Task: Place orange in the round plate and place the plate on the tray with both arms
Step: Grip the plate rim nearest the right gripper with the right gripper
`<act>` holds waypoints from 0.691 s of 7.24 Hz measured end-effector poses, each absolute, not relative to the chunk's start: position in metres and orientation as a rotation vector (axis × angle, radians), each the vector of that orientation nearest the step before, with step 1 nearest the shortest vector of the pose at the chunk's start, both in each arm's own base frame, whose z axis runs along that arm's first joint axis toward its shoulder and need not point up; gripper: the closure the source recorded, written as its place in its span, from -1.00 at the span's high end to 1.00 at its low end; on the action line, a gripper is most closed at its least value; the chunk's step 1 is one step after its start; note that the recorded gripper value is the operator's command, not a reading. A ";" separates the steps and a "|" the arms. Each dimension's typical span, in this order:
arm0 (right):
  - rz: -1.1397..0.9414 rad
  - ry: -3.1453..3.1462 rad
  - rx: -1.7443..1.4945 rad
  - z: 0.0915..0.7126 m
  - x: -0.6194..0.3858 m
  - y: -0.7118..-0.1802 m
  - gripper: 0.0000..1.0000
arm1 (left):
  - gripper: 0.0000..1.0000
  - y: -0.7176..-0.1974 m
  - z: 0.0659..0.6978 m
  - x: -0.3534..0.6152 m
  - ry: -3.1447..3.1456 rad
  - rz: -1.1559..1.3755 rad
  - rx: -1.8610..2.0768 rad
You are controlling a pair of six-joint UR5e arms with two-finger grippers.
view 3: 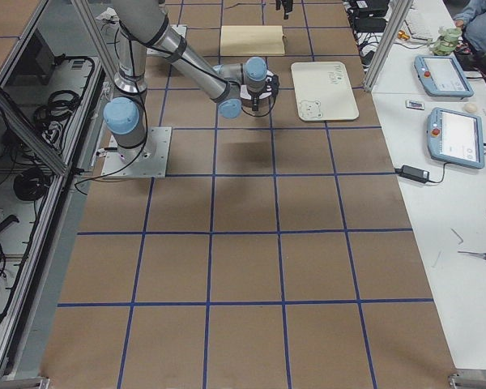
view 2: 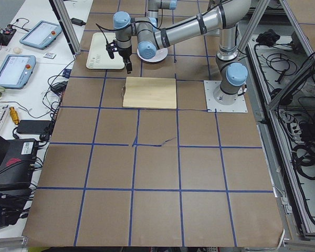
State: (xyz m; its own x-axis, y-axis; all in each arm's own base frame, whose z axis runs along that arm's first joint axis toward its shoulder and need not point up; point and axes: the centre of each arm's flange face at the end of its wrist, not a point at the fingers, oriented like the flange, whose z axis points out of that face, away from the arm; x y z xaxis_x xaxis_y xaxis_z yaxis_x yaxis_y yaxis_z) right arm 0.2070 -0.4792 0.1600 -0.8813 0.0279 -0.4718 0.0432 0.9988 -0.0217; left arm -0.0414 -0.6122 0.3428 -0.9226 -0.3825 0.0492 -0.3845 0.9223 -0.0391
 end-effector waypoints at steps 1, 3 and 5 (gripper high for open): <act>-0.029 2.647 0.076 0.155 0.210 -0.478 0.87 | 1.00 -0.610 0.351 -0.024 -3.028 0.094 0.650; -0.004 2.645 0.100 0.149 0.213 -0.472 0.70 | 1.00 -0.601 0.370 -0.013 -3.029 0.138 0.628; 0.008 2.644 0.126 0.148 0.214 -0.470 0.62 | 1.00 -0.592 0.385 -0.014 -3.053 0.170 0.511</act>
